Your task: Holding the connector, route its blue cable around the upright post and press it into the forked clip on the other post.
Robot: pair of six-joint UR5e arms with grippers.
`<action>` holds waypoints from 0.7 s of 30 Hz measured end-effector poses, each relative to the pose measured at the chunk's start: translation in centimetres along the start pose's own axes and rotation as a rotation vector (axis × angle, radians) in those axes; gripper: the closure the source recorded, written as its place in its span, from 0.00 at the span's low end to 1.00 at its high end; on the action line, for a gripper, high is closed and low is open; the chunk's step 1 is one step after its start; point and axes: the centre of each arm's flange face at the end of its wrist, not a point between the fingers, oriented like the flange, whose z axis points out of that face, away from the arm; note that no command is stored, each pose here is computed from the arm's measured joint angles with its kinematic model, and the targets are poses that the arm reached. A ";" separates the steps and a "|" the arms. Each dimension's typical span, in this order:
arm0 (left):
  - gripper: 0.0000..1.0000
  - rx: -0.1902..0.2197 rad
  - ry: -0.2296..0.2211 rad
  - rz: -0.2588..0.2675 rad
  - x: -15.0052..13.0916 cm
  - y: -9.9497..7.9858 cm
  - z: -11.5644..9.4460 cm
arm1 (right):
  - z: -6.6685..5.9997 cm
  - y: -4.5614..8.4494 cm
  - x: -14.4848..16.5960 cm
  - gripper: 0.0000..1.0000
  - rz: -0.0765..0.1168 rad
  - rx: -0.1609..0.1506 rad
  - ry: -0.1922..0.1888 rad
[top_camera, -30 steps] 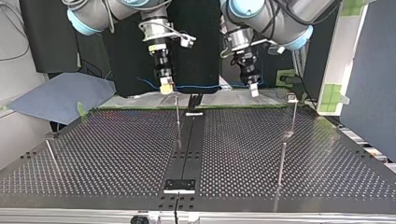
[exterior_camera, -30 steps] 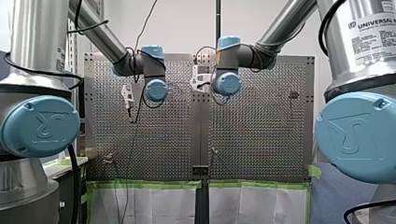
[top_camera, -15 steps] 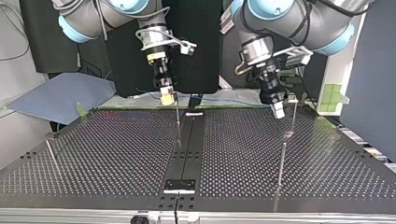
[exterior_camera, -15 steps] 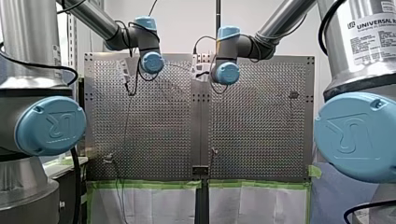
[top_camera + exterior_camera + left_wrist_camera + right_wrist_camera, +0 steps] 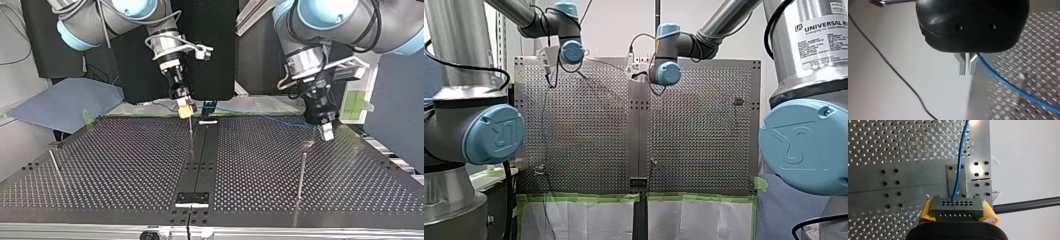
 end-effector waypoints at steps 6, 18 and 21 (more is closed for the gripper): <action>0.90 0.001 0.017 0.023 1.0 0.5 3.2 | 1.3 -0.1 1.9 1.00 0.001 0.001 0.045; 0.90 -0.015 0.037 0.036 0.7 0.8 8.8 | 3.6 0.9 5.0 1.00 0.008 -0.006 0.122; 0.90 -0.018 0.030 0.037 -0.4 1.2 9.9 | 3.9 1.2 5.3 1.00 0.008 -0.005 0.128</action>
